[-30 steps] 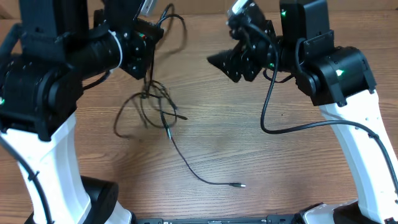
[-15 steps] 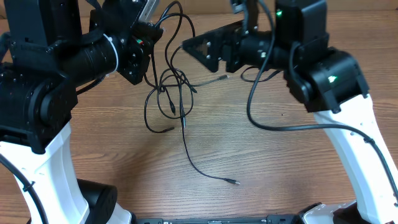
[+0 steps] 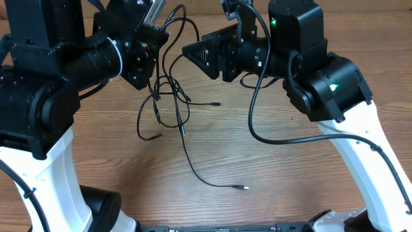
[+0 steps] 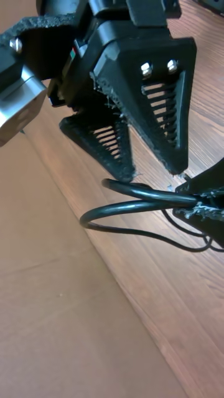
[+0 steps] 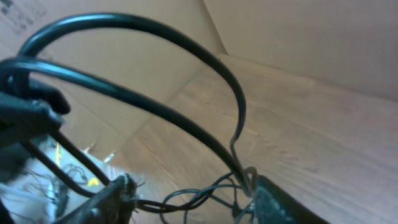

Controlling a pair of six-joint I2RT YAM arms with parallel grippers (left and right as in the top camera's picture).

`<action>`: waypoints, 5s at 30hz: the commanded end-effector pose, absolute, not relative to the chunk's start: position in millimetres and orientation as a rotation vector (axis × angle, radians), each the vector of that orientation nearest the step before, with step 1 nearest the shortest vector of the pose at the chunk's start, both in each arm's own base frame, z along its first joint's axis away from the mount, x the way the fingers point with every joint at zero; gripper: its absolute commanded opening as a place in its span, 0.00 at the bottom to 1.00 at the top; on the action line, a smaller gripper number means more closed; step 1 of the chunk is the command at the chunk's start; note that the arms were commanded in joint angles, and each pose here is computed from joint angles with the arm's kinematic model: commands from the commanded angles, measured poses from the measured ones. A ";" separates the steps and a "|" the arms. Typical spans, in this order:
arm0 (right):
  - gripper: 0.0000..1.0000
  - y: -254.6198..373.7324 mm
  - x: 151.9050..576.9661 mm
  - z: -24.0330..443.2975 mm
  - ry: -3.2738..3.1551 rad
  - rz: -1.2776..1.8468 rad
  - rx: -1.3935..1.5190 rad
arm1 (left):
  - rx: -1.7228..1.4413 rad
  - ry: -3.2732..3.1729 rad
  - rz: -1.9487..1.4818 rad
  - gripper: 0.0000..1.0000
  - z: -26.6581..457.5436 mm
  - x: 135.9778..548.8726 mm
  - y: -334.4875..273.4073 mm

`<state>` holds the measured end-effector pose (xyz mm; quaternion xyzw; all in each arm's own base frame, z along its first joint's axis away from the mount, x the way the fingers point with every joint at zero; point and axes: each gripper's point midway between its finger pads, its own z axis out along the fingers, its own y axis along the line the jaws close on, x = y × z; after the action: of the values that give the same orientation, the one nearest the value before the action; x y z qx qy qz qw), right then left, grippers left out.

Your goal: Untangle cables

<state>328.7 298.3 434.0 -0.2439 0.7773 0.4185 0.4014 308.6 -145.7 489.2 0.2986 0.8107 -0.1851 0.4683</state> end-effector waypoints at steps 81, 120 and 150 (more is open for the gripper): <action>0.04 -402.9 532.8 401.4 1.487 -0.590 0.358 | 0.337 2.202 -0.134 1.00 465.7 321.2 -81.3; 0.04 -367.2 613.4 360.2 1.257 -0.375 0.301 | 0.290 2.107 -0.058 1.00 485.5 337.6 -72.4; 1.00 -452.8 596.7 145.5 1.748 -0.399 0.628 | 0.278 2.106 -0.008 1.00 476.8 371.8 -73.2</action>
<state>592.3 -456.8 123.9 0.2736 0.7590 -0.1683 0.5663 371.0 -73.9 474.8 0.1098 0.8685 -0.0088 0.4834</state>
